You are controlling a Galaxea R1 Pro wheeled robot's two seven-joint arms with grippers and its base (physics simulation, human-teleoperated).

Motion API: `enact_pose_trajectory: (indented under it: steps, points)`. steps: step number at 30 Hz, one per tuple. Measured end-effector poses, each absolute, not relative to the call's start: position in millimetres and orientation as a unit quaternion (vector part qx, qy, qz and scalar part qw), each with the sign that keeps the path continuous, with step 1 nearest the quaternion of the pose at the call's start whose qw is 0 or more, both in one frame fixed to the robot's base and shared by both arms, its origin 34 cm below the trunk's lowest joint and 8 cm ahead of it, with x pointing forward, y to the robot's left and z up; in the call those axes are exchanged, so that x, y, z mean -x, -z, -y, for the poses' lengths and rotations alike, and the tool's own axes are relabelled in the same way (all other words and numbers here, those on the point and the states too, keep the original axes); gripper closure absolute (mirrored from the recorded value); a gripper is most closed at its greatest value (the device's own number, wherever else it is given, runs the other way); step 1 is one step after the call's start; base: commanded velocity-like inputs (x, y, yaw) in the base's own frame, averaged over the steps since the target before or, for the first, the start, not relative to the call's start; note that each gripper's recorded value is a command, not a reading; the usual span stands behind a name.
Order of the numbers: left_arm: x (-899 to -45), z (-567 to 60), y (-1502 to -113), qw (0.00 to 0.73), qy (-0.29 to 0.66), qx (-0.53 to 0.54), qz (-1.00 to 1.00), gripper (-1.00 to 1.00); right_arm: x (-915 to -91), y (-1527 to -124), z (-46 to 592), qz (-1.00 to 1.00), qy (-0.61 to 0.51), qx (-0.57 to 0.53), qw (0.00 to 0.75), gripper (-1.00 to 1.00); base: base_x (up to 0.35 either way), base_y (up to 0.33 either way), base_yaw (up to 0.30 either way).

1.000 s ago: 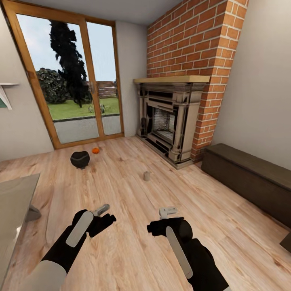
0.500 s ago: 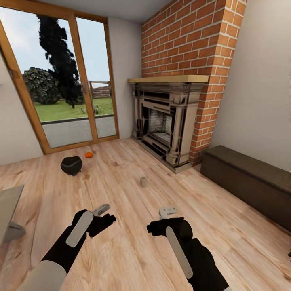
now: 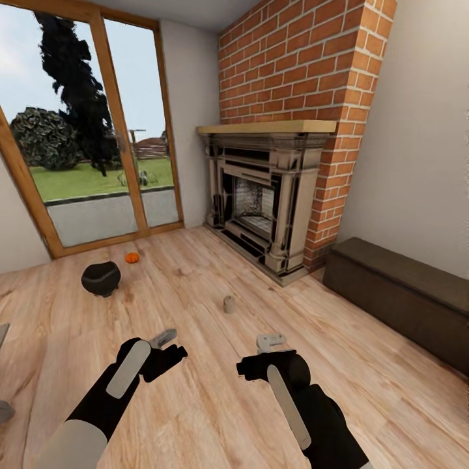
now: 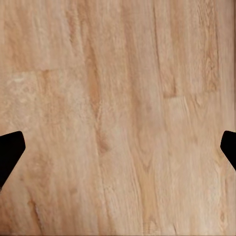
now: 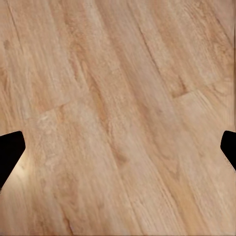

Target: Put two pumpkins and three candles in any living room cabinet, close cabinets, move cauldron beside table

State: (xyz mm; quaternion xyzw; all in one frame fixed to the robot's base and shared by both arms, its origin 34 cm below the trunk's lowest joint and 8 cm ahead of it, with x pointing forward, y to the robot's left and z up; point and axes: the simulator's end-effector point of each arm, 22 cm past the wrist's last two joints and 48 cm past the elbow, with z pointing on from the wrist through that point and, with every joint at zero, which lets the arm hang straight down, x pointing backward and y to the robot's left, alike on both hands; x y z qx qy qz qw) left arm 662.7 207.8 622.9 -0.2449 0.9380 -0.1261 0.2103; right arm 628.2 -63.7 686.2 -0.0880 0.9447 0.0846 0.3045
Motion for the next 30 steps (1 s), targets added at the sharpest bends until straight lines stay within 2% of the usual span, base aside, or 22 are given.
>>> enact_pose_trajectory:
  steps: [30]
  points:
    - [-662.7, -207.8, -623.0, 0.21, 0.126, 0.245, -0.938, -1.0, -627.7, -685.7, 63.5, -0.945, -0.087, 0.088, 0.303, -1.0, 0.328, 0.168, -0.253]
